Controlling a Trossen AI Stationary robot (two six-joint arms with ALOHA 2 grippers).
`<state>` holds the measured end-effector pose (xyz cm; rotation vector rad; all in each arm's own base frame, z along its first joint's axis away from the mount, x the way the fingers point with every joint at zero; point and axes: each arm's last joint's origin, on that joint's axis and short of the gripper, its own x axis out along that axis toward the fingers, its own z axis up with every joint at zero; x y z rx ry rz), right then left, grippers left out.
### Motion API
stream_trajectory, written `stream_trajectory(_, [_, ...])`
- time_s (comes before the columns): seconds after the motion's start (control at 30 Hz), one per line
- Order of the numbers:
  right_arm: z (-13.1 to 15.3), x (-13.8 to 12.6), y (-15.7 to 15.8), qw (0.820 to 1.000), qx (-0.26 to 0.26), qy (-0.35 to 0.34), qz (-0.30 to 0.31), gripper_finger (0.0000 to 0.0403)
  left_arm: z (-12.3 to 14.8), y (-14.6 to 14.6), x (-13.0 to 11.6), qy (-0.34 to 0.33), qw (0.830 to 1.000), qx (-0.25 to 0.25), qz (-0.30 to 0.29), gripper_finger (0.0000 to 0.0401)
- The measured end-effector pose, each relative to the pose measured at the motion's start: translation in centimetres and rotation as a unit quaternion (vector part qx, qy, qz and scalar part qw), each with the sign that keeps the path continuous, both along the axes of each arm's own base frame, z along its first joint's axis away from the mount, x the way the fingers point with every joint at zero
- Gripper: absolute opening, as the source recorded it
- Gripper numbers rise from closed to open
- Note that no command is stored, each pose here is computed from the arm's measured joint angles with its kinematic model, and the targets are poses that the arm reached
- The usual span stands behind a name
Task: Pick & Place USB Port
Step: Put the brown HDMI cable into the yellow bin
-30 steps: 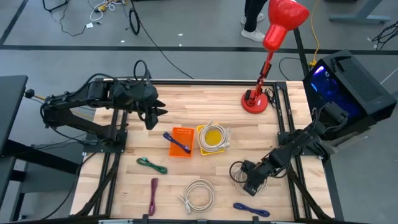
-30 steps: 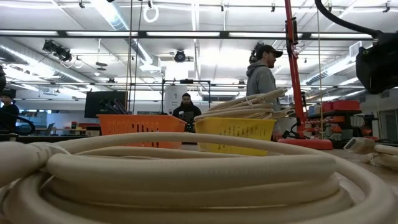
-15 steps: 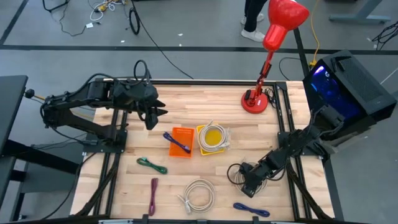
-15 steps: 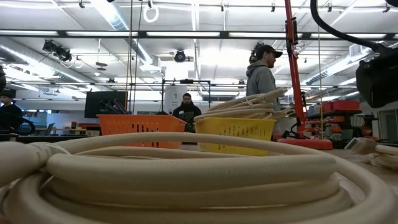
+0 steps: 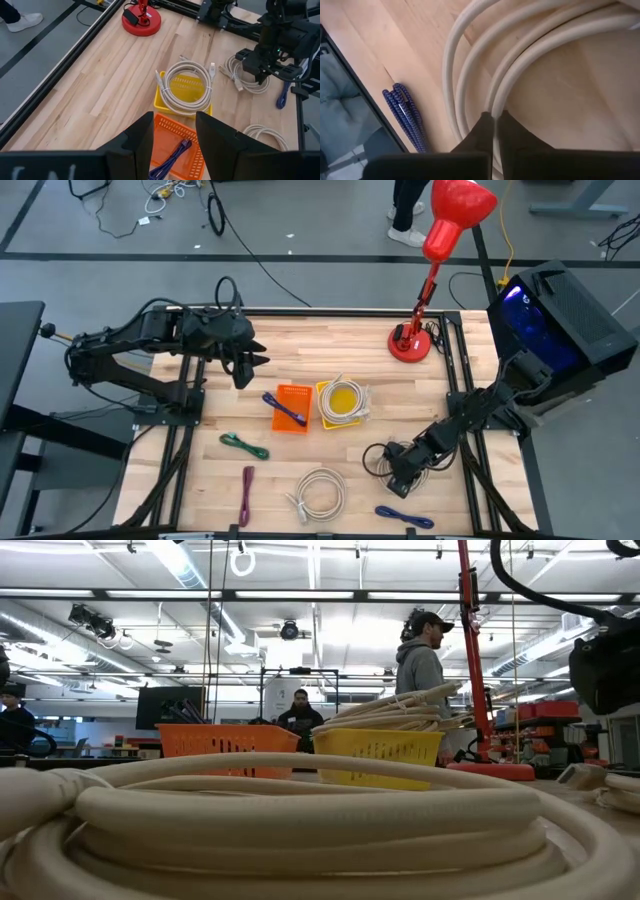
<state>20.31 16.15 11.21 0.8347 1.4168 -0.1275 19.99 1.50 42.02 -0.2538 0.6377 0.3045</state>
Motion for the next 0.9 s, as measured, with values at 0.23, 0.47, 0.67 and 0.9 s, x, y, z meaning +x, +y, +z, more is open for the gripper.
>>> stream_trajectory(0.23, [2.7, 0.0, -0.5, 0.997, -0.071, 0.015, 0.0, 0.0001, 0.0, 0.0, 0.0, 0.0, 1.0, 0.0, 0.0, 0.0151])
stream_trajectory(0.47, [7.5, 0.7, -0.9, 0.994, -0.109, -0.023, 0.002, 0.0001, 0.0, 0.0, 0.0, -0.001, 1.0, 0.0, 0.0, 0.0151])
stream_trajectory(0.67, [12.5, 1.8, -2.0, 0.982, -0.163, -0.093, -0.014, 0.0, 0.0, 0.0, 0.0, -0.002, 1.0, 0.0, 0.0, 0.015])
stream_trajectory(0.9, [16.6, 3.6, -3.9, 0.967, -0.205, -0.155, 0.0, 0.0, 0.0, 0.0, 0.0, -0.002, 1.0, 0.0, 0.0, 0.0149])
